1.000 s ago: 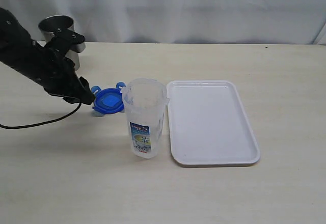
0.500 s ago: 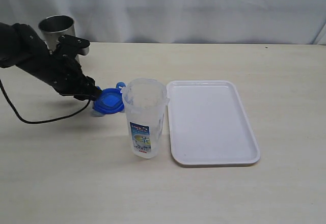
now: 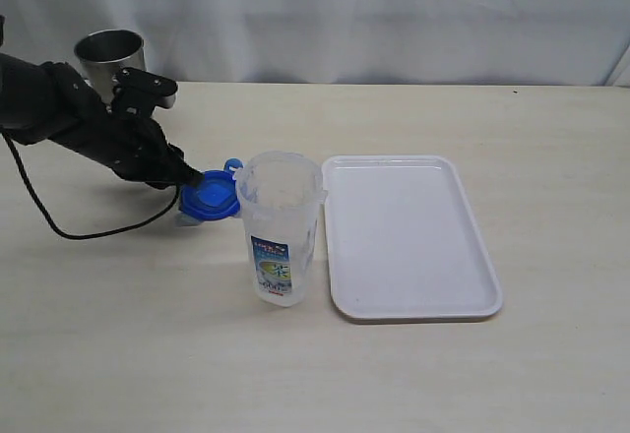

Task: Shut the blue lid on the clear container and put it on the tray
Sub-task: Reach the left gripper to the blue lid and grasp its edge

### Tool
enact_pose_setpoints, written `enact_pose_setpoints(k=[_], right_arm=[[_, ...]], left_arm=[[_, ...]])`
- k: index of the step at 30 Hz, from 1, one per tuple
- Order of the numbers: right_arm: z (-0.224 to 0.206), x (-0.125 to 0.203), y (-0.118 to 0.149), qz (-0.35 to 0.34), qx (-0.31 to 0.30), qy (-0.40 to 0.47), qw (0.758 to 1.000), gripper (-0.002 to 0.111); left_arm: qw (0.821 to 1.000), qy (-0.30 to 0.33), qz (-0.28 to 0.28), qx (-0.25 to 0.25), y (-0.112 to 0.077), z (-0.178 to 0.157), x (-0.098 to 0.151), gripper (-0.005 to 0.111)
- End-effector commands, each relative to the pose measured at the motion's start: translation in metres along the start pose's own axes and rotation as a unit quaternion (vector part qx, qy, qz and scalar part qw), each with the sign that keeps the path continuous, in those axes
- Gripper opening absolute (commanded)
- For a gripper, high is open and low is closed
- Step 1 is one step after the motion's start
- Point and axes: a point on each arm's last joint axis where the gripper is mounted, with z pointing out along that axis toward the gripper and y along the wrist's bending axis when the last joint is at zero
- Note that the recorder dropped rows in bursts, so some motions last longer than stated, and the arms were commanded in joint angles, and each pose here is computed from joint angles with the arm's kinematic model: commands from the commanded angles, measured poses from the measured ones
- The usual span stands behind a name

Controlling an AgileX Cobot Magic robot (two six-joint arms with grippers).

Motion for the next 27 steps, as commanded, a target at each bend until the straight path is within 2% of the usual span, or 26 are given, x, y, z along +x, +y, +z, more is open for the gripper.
enact_pose_setpoints(k=[1,7,18,24,27], right_arm=[[0.000,0.001,0.000,0.002,0.001,0.000,1.000,0.005],[0.000,0.001,0.000,0.002,0.001,0.000,1.000,0.005],[0.000,0.001,0.000,0.002,0.001,0.000,1.000,0.005],[0.000,0.001,0.000,0.002,0.001,0.000,1.000,0.005],[0.000,0.001,0.000,0.002,0.001,0.000,1.000,0.005]], left_arm=[[1.000,-0.011,-0.002,-0.004,0.001,0.006,-0.005,0.036],[1.000,-0.006,-0.007,0.023,-0.001,0.020,-0.004,0.036],[1.000,-0.013,-0.014,0.018,0.000,0.025,-0.004,0.036],[0.998,0.009,-0.007,0.061,-0.007,0.022,-0.003,0.036],[0.998,0.014,-0.007,0.068,-0.009,0.022,-0.002,0.029]])
